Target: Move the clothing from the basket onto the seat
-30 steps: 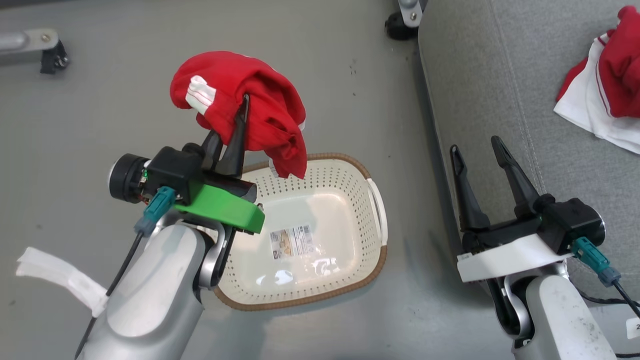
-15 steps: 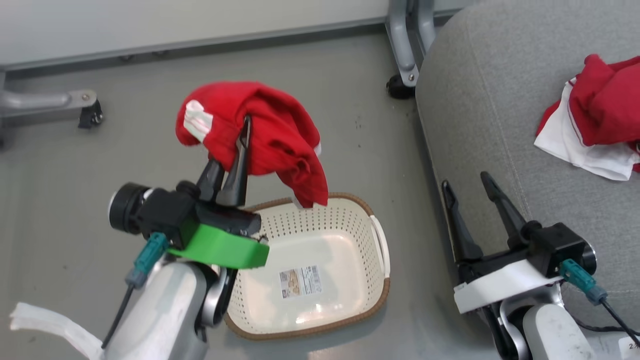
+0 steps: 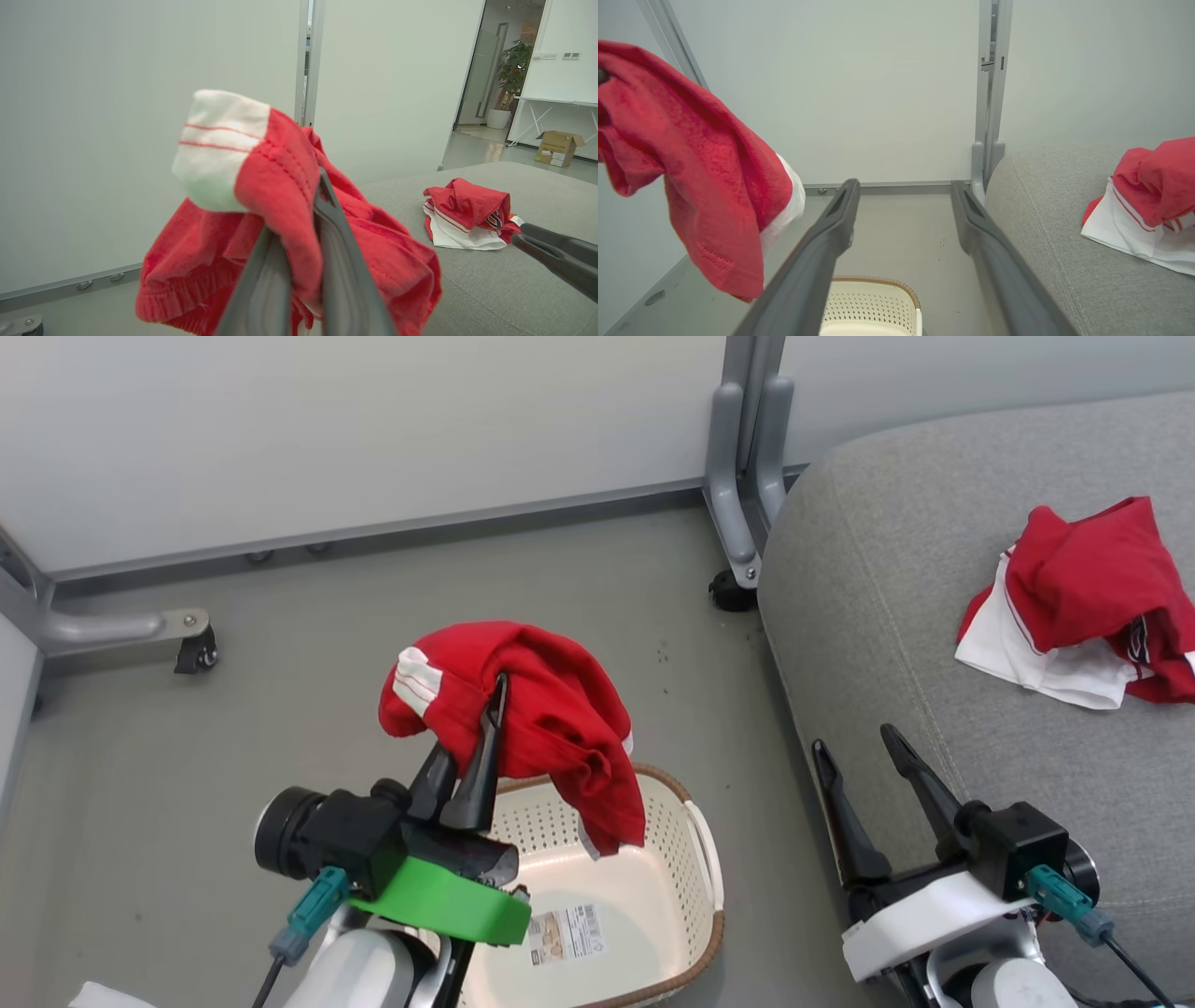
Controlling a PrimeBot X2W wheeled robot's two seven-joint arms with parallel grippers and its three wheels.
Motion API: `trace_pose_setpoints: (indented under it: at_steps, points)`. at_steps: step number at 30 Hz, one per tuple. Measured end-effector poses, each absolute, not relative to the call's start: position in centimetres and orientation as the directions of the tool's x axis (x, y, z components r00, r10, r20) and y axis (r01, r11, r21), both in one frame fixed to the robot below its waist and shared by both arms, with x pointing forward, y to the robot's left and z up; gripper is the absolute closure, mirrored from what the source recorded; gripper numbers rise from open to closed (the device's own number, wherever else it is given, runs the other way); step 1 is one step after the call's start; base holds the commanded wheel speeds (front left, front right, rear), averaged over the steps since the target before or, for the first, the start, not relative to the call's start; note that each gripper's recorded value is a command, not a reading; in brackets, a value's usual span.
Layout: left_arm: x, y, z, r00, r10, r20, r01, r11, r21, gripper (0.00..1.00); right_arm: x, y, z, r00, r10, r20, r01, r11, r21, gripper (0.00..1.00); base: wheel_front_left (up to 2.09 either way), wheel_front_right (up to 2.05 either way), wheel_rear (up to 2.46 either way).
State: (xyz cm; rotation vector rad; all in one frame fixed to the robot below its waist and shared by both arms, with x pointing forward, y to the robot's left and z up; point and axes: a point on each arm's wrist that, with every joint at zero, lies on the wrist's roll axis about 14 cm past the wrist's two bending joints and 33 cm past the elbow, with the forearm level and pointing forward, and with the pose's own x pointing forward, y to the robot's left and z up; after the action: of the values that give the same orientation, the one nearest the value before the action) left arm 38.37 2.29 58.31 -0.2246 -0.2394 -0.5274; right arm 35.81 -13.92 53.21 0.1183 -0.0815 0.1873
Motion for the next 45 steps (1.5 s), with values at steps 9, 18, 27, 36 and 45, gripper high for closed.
trace_pose_setpoints:
  at_steps: [9,18,27,36,45]
  points:
    - [37.1,1.8,58.7,0.831,-0.477,0.285,0.532,0.832,-0.157,1.00,35.1,-13.8,54.1,0.977,0.180,0.114,-0.193,0.975,0.108,0.00,0.00,0.00,0.00]
    - [37.2,1.8,58.4,0.834,-0.479,0.274,0.532,0.831,-0.164,1.00,35.1,-13.2,54.0,0.974,0.199,0.109,-0.211,0.970,0.118,0.00,0.00,0.00,0.00]
    - [37.4,1.7,58.4,0.831,-0.483,0.277,0.536,0.828,-0.164,1.00,35.9,-7.5,56.3,0.910,0.374,0.178,-0.397,0.910,0.120,0.00,0.00,0.00,0.00]
    - [37.7,1.5,58.3,0.826,-0.490,0.276,0.543,0.823,-0.165,1.00,36.0,-0.1,56.7,0.784,0.595,0.179,-0.618,0.775,0.131,0.00,0.00,0.00,0.00]
    - [37.4,0.8,57.9,0.813,-0.517,0.268,0.568,0.806,-0.169,1.00,37.2,2.6,54.2,0.728,0.678,0.105,-0.686,0.719,0.116,0.00,0.00,0.00,0.00]
